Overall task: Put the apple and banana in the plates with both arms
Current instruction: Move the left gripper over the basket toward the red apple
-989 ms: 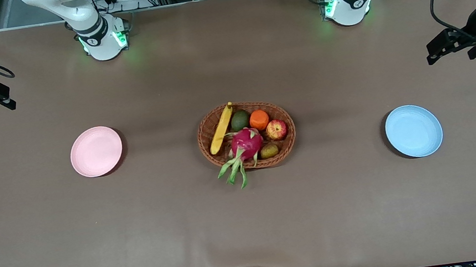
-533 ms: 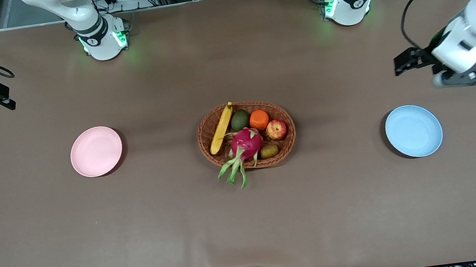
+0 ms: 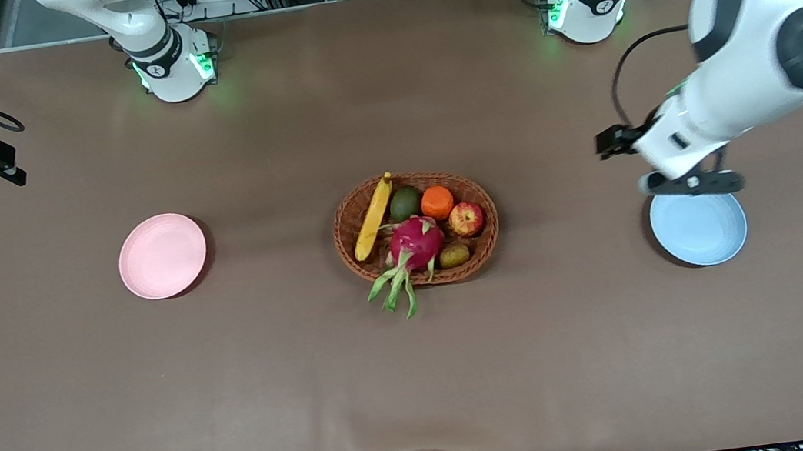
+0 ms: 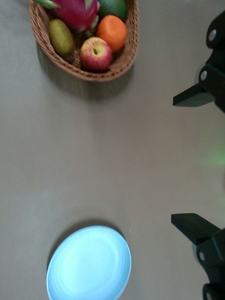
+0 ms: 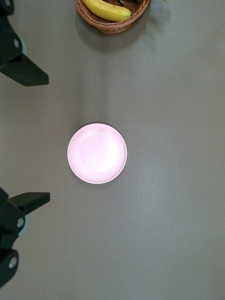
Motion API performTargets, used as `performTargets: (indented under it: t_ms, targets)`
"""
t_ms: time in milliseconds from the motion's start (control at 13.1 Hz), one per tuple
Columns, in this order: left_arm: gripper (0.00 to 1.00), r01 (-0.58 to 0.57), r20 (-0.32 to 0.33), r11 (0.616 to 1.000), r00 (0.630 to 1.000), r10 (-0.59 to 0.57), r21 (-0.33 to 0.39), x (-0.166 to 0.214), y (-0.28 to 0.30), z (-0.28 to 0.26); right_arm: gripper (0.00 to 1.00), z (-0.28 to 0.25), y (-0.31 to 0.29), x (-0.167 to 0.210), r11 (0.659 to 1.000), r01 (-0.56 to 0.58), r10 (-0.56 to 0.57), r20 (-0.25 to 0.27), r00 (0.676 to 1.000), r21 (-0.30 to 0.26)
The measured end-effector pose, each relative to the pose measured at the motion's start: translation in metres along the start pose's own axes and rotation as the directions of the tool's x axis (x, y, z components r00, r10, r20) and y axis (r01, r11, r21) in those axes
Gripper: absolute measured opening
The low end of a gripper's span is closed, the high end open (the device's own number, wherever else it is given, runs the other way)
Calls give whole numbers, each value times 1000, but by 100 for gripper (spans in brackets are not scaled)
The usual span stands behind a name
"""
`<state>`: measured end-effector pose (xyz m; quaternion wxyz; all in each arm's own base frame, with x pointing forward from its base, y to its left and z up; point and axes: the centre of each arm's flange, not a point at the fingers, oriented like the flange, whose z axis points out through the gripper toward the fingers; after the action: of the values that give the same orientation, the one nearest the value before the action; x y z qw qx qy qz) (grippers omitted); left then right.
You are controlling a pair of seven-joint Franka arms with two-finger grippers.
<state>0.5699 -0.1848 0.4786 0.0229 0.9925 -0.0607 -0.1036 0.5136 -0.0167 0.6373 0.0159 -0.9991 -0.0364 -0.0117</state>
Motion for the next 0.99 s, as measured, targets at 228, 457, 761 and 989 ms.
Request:
performTargets:
  t_ms: [228, 457, 761, 989]
  targets:
    - [100, 30, 9, 1000, 1000, -30, 5, 8, 45, 29, 100, 0, 0, 0, 1000, 0, 0, 0, 1000, 0]
    - [100, 68, 7, 998, 998, -68, 0, 20, 68, 57, 100, 0, 0, 0, 1000, 1, -1, 0, 1000, 0]
    - [100, 109, 4, 994, 994, -109, -1, 24, 114, 93, 100, 0, -1, 0, 1000, 1, -1, 0, 1000, 0]
    - [100, 120, 4, 993, 993, -120, 3, 19, 158, 123, 100, 0, -1, 0, 1000, 2, -2, -1, 1000, 0]
